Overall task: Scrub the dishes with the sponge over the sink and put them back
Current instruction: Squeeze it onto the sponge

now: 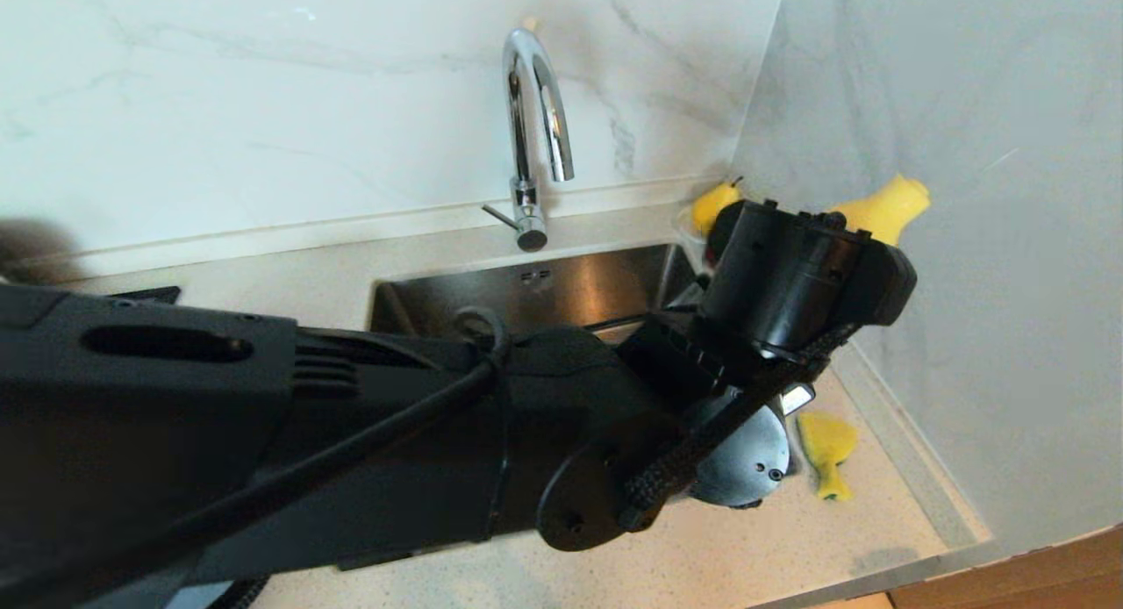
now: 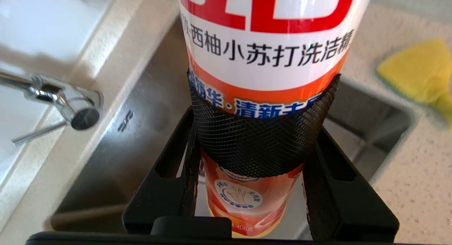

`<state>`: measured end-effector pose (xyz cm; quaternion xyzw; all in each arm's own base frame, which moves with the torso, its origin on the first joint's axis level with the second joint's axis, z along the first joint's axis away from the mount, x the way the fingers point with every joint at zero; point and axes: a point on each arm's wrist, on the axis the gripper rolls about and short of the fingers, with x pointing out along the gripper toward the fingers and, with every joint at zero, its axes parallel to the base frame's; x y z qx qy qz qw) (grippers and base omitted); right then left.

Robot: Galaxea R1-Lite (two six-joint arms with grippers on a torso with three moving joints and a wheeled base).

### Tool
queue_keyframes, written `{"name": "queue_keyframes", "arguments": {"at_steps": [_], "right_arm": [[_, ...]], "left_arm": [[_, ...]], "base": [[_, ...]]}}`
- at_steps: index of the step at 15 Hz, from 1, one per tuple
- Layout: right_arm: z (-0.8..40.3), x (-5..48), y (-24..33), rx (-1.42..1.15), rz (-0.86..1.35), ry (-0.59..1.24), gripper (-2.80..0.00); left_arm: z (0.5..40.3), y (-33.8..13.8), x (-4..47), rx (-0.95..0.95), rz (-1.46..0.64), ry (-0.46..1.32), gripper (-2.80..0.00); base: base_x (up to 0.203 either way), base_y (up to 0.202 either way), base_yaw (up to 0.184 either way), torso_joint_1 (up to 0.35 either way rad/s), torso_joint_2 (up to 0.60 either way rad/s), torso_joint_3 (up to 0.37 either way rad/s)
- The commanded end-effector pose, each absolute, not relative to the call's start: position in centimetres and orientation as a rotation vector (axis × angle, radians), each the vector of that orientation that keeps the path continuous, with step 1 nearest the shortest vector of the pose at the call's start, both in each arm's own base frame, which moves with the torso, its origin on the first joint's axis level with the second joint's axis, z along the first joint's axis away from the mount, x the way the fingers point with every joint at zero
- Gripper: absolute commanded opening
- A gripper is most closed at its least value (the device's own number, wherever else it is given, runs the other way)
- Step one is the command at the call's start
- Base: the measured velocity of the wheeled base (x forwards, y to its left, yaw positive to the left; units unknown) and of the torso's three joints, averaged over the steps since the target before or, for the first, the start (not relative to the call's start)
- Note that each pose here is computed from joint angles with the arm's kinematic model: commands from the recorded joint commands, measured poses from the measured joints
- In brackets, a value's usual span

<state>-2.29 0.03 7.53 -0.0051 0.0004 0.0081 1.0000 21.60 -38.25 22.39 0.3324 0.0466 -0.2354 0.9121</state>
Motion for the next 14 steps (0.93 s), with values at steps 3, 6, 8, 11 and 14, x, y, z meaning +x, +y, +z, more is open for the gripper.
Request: {"name": "queue_keyframes", "arguments": {"at_steps": [3, 6, 8, 11, 14], "right_arm": [[7.5, -2.3, 0.0, -0.011, 0.017, 0.0, -2.8], [7.5, -2.3, 0.0, -0.011, 0.017, 0.0, -2.8], [7.5, -2.3, 0.0, -0.011, 0.017, 0.0, -2.8], [7.5, -2.3, 0.0, -0.011, 0.017, 0.0, -2.8], [7.5, -2.3, 0.0, -0.011, 0.017, 0.0, -2.8]], "left_arm": [[19.3, -39.1, 21.2, 0.754, -0.482, 0.146, -2.8], [18.5, -39.2, 20.8, 0.767, -0.49, 0.152, -2.8], [17.7, -39.5, 20.8, 0.782, -0.496, 0.162, -2.8], [16.9, -39.7, 20.9, 0.805, -0.5, 0.175, -2.8], [16.2, -39.6, 20.8, 0.858, -0.508, 0.183, -2.8]], "base": [[0.0, 0.0, 0.0, 0.0, 0.0, 0.0], [0.0, 0.0, 0.0, 0.0, 0.0, 0.0], [0.0, 0.0, 0.0, 0.0, 0.0, 0.0], [0.0, 0.0, 0.0, 0.0, 0.0, 0.0], [0.0, 0.0, 0.0, 0.0, 0.0, 0.0]]}}
